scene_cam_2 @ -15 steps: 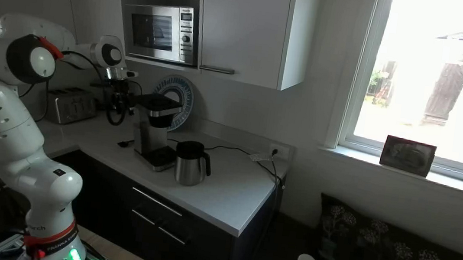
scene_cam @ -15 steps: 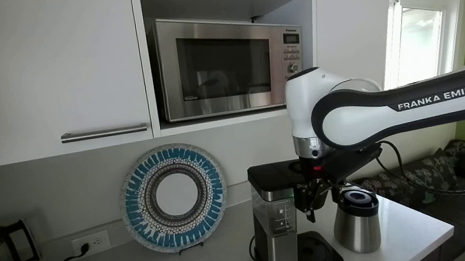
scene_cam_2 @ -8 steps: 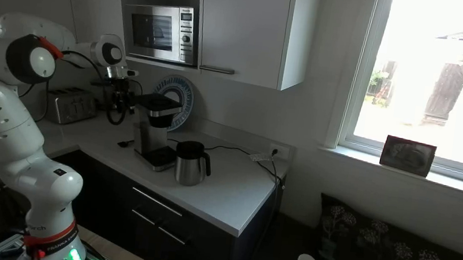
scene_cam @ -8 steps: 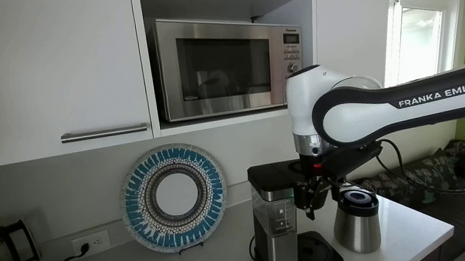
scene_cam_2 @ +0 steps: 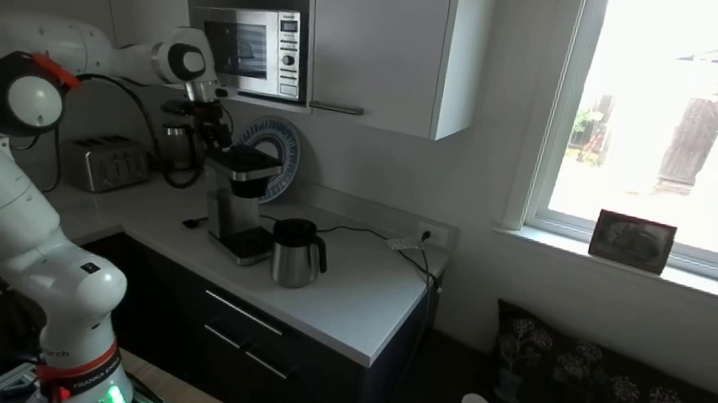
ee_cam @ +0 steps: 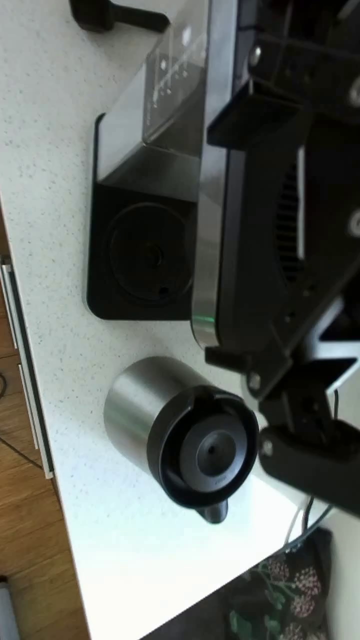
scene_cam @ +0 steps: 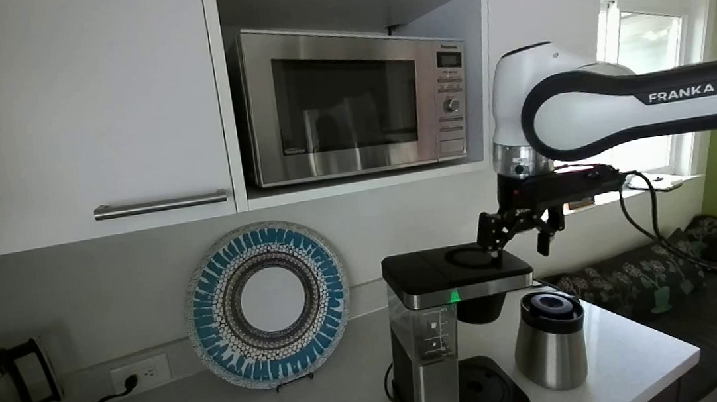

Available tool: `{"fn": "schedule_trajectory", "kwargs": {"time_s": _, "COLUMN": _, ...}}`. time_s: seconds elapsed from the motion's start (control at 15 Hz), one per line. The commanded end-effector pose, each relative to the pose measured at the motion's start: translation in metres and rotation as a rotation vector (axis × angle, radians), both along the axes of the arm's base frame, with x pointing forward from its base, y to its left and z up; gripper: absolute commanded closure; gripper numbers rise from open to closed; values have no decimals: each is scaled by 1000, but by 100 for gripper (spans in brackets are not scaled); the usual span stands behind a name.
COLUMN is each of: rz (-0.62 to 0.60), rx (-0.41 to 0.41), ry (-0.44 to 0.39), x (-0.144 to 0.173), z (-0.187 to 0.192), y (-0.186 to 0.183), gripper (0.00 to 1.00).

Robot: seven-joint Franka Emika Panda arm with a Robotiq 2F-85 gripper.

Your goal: Put the coffee pot on the coffee maker

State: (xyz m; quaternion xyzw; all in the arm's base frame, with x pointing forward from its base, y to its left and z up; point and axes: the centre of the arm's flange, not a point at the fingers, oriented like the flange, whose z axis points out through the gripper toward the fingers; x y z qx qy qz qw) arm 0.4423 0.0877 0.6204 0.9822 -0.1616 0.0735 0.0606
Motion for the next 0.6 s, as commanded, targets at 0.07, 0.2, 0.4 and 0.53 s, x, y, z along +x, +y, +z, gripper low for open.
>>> {"fn": "schedule_trajectory", "kwargs": {"time_s": 0.07, "rz": -242, "rx": 67, "ry": -62, "x": -6, "z": 11, "y": -48, "gripper": 0}}
{"fn": "schedule_trajectory", "kwargs": {"time_s": 0.2, "rz": -206, "rx": 49, "ry": -58, "x": -2, "z": 16, "y": -48, "gripper": 0}}
{"fn": "schedule_trajectory", "kwargs": {"time_s": 0.4, "rz": -263, "rx": 67, "ry": -76, "x": 3, "z": 13, "y": -54, "gripper": 0}}
{"fn": "schedule_trajectory", "kwargs": {"time_s": 0.53, "rz": -272, "rx": 69, "ry": -76, "x": 4, "z": 12, "y": -53, "gripper": 0}}
